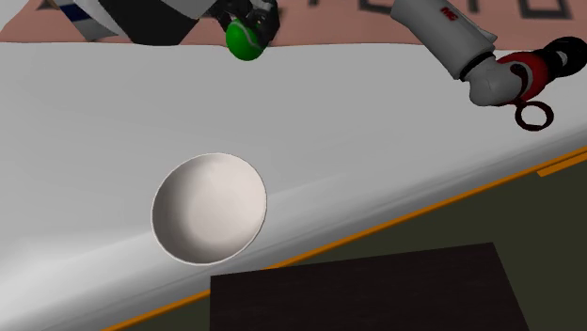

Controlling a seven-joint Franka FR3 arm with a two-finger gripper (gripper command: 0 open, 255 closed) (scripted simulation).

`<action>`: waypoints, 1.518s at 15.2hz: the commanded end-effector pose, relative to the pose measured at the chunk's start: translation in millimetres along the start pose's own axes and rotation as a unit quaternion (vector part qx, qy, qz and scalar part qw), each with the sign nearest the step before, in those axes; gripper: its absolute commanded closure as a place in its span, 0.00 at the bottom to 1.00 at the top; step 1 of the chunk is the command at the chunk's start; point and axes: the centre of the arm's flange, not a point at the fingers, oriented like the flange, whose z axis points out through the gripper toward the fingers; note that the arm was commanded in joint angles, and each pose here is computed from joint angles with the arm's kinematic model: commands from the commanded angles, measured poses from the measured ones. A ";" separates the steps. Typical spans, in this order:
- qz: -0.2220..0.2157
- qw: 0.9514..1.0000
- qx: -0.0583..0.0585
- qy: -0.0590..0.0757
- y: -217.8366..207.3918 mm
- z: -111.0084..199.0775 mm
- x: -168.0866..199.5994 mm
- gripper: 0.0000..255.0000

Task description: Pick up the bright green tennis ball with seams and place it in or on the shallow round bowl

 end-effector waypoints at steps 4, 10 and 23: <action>0.000 1.000 0.000 0.000 16.7 -25.9 -57.4 1.00; 0.000 1.000 0.000 0.000 36.9 -53.9 -128.7 1.00; 0.000 1.000 0.000 0.000 71.8 -85.5 -252.2 1.00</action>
